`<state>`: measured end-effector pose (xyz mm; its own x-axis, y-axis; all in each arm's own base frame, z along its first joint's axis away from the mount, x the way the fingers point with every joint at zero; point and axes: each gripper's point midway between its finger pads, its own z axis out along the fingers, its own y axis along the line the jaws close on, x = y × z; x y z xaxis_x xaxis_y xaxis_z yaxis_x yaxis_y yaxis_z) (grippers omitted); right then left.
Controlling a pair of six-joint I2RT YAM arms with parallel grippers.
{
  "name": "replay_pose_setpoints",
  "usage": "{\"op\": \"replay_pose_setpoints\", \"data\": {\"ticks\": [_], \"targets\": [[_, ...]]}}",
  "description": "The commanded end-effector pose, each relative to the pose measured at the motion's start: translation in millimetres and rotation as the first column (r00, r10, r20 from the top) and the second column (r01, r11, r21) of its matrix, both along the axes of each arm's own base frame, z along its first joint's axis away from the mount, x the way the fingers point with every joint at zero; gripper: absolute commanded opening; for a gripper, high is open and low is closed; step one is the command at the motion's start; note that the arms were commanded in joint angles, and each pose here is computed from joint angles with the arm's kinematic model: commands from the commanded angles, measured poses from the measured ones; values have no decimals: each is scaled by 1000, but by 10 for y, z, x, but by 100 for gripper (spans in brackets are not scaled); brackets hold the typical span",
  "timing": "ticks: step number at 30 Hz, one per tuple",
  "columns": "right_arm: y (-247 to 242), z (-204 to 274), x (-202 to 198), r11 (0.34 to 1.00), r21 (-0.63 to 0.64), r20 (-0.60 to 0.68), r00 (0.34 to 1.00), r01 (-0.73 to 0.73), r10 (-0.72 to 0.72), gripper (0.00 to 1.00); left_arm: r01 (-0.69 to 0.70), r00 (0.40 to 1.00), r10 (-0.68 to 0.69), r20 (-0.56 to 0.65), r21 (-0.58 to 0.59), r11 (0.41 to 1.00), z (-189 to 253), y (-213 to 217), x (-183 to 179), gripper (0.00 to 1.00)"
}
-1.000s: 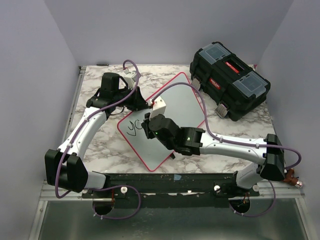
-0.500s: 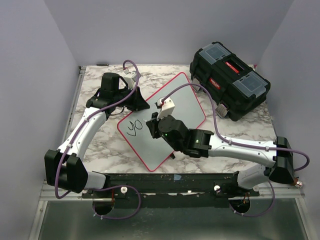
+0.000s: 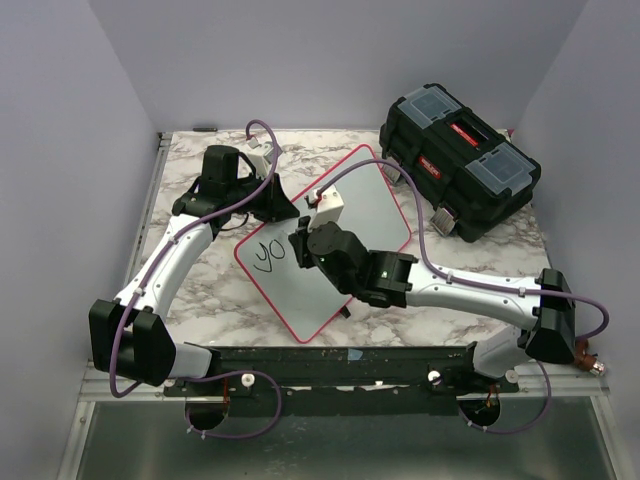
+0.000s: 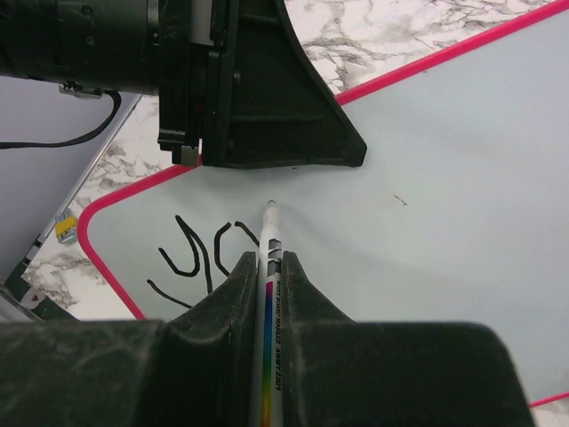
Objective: Write a sentence on the whiteboard
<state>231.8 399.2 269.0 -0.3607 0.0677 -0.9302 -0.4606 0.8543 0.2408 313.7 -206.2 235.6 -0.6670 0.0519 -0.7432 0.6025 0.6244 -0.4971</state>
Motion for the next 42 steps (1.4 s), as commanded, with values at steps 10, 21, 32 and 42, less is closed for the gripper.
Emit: {"op": "replay_pose_setpoints", "data": {"ticks": [10,21,32,42], "targets": [[-6,-156,76,999,-20,-30,999,31,-31,1,19,1000,-19,2,88,996,-162,51,-94,0],[-187,-557,-72,999,-49,-113,993,19,-25,1,18,1000,-18,4,91,996,-160,53,-90,0],[-337,-553,-2,992,-76,-100,989,102,-110,1,16,1000,-17,5,92,996,-162,58,-93,0],[-299,-404,152,985,-99,-52,988,139,-144,1,19,1000,-19,6,89,996,-154,54,-100,0]]}}
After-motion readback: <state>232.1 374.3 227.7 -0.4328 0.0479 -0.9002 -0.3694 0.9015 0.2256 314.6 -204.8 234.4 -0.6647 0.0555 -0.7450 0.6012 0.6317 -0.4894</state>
